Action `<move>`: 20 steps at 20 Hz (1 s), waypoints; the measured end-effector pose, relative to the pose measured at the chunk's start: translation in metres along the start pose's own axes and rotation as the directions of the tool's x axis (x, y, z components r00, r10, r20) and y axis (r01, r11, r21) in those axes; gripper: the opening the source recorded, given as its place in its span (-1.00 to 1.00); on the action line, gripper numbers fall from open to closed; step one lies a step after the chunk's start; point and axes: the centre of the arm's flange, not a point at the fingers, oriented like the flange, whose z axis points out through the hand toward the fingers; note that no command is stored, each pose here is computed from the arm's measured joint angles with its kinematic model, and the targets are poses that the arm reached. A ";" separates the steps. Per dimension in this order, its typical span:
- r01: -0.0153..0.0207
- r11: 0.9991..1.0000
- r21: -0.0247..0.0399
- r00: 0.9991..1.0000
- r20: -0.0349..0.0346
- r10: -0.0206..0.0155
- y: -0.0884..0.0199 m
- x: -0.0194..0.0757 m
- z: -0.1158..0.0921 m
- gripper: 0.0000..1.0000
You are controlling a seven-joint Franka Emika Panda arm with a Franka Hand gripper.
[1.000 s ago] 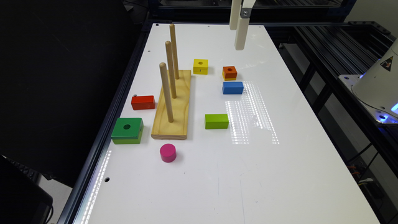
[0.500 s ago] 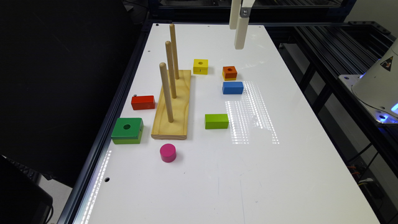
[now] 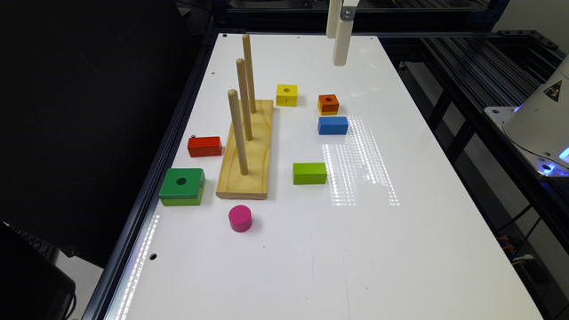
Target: Pick up yellow block.
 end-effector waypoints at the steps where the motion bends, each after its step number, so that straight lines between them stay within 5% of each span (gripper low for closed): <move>1: -0.001 1.000 0.001 1.000 -0.001 0.001 0.001 0.0016 -0.001 1.00; 8: -0.001 1.000 0.007 1.000 -0.006 0.001 0.006 0.0111 -0.002 1.00; 16: 0.000 1.000 0.019 1.000 -0.010 0.001 0.022 0.0553 0.002 1.00; 20: 0.000 1.000 0.022 1.000 -0.009 0.001 0.025 0.0676 0.003 1.00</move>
